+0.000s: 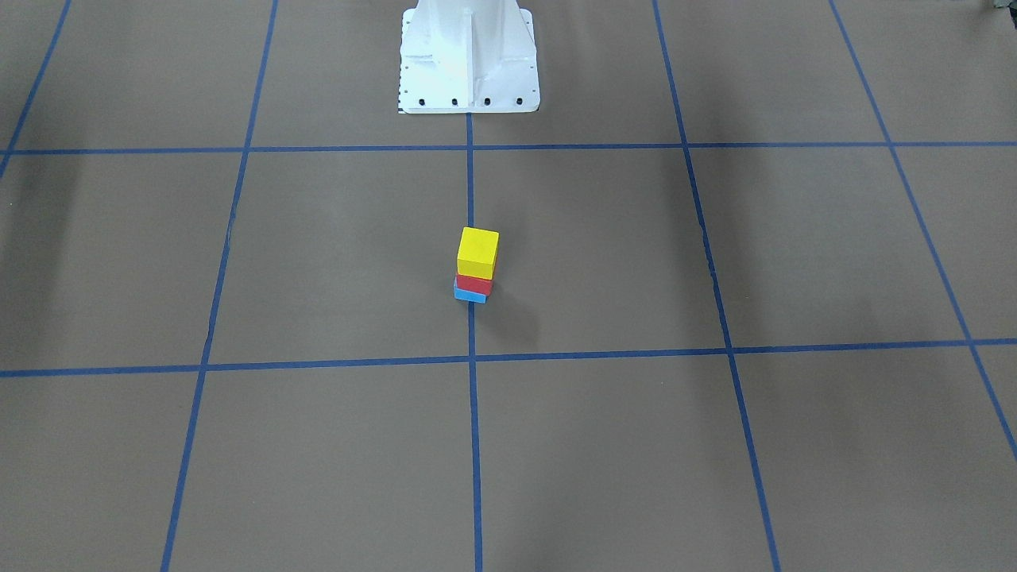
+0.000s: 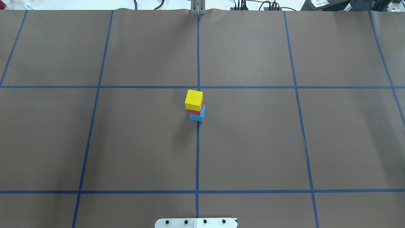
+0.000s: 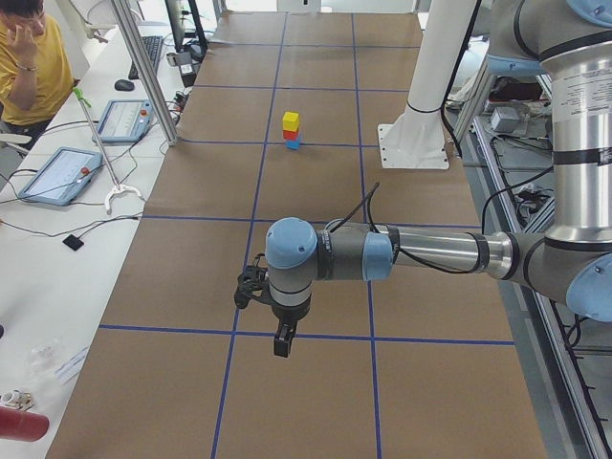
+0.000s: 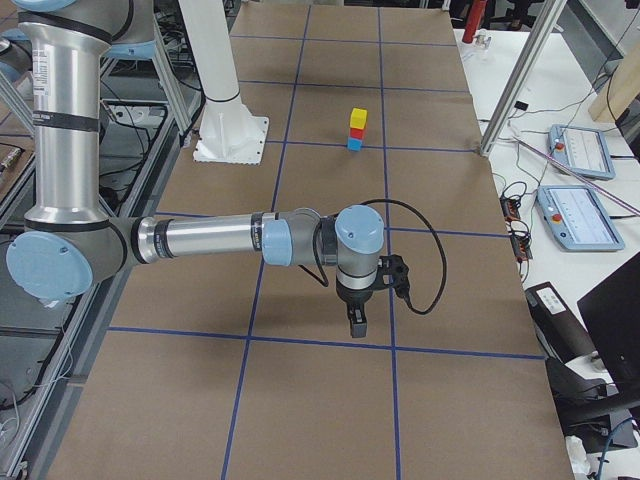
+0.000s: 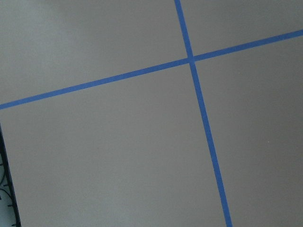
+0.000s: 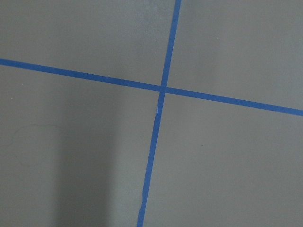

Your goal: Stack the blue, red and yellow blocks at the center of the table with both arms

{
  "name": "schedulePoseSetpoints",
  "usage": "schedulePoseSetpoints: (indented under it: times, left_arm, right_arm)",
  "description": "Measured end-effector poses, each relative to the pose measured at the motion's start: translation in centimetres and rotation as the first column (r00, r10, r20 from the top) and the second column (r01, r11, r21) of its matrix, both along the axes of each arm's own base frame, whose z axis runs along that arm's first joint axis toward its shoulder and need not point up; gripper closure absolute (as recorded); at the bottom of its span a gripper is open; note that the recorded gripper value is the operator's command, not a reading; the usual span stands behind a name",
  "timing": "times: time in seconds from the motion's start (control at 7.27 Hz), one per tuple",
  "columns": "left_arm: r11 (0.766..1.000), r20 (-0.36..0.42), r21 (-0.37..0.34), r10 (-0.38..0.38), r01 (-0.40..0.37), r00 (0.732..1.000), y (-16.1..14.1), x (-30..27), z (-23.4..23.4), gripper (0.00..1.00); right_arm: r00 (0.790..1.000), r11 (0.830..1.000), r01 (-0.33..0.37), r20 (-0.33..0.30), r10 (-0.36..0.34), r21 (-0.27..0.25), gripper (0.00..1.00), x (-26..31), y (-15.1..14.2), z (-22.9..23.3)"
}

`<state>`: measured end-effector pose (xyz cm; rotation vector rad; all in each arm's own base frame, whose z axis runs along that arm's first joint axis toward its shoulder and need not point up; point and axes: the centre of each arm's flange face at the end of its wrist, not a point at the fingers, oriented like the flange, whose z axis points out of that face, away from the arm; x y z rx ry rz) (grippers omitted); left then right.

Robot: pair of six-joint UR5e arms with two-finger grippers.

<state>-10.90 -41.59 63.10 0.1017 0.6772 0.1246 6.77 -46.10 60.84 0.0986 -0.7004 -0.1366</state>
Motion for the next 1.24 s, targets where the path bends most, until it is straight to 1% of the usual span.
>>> schedulePoseSetpoints:
  times: [0.14, 0.28, 0.41, 0.83, 1.24]
  left_arm:
    - [0.997, -0.006, -0.045, -0.067, 0.066, 0.998, 0.0, 0.0, -0.2, 0.00]
    - [0.991, -0.008, -0.071, -0.115, 0.114, 0.993, -0.1, 0.0, -0.6, 0.00]
    - [0.988, -0.010, -0.072, -0.134, 0.133, 0.991, -0.3, 0.0, -1.3, 0.00]
    - [0.990, -0.012, -0.051, -0.135, 0.134, 0.991, -0.5, 0.3, -2.3, 0.00]
    - [0.990, -0.012, -0.049, -0.133, 0.133, 0.991, -0.5, 0.4, -2.0, 0.00]
  right_arm:
    - [1.000, 1.000, 0.000, -0.002, 0.000, 0.005, 0.00, 0.0, -0.1, -0.2]
    - [1.000, 1.000, 0.000, -0.004, 0.000, 0.010, 0.00, 0.0, -0.3, -0.4]
    - [1.000, 1.000, 0.000, -0.005, 0.000, 0.014, 0.00, 0.0, -0.5, -0.6]
    - [1.000, 1.000, -0.001, -0.005, 0.001, 0.021, 0.00, 0.1, -0.9, -0.9]
    - [1.000, 1.000, -0.001, -0.004, 0.001, 0.018, 0.00, 0.0, -0.8, -0.8]
